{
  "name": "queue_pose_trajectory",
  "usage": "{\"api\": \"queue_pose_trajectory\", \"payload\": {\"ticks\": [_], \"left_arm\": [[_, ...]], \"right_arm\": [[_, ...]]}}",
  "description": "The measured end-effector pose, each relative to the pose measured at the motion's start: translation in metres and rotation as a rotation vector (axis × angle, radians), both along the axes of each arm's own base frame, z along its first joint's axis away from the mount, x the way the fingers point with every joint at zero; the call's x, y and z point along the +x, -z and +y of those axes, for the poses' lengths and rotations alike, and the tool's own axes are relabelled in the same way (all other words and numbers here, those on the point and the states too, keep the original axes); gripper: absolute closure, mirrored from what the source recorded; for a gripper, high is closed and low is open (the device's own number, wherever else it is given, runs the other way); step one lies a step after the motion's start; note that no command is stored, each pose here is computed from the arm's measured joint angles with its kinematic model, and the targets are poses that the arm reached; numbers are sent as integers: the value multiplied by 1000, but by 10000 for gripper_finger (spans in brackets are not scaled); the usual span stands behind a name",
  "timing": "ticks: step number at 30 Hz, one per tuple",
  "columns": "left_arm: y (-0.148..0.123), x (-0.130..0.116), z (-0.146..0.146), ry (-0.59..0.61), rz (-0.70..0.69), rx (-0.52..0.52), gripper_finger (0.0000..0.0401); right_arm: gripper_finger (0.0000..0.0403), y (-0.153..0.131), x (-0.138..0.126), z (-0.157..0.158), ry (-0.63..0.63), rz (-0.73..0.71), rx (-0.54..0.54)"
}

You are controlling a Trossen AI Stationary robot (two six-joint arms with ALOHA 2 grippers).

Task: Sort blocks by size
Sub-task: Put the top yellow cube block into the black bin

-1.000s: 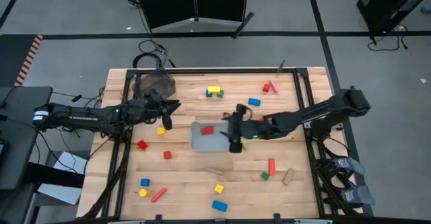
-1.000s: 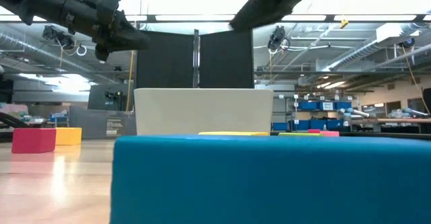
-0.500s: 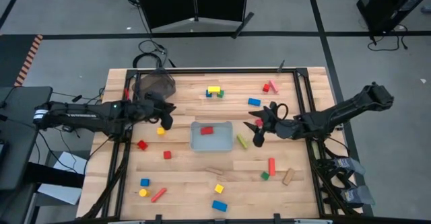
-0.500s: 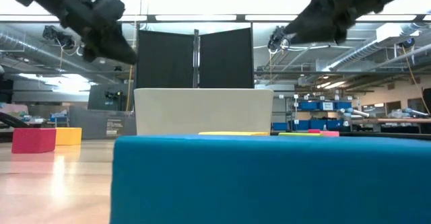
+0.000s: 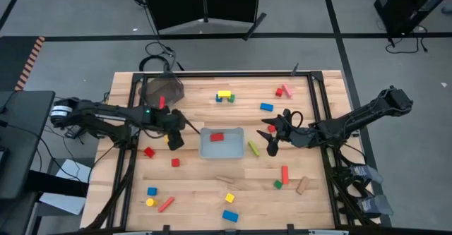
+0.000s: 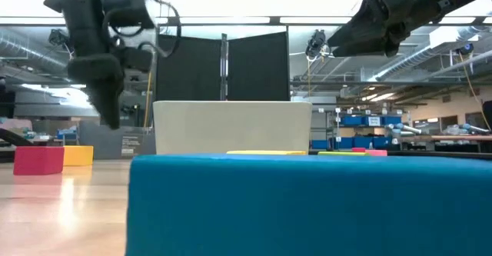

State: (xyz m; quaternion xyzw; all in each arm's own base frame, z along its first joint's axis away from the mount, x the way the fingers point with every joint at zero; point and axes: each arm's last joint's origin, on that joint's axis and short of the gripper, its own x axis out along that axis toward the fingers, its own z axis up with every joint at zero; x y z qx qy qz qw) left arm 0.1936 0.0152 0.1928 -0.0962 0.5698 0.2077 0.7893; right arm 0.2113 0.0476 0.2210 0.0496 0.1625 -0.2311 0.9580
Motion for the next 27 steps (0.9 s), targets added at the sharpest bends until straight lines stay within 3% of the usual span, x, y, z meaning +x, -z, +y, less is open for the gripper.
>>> {"api": "queue_pose_trajectory", "payload": {"ticks": [3, 14, 27], "left_arm": [[6, -2, 0, 25, 77, -3, 200], [9, -6, -5, 135, 155, -45, 123], [43, 4, -7, 156, 324, -120, 115]], "right_arm": [[162, 0, 0, 0, 0, 4, -2], [163, 1, 0, 0, -3, 6, 1], [164, 1, 0, 1, -12, 4, 7]]}}
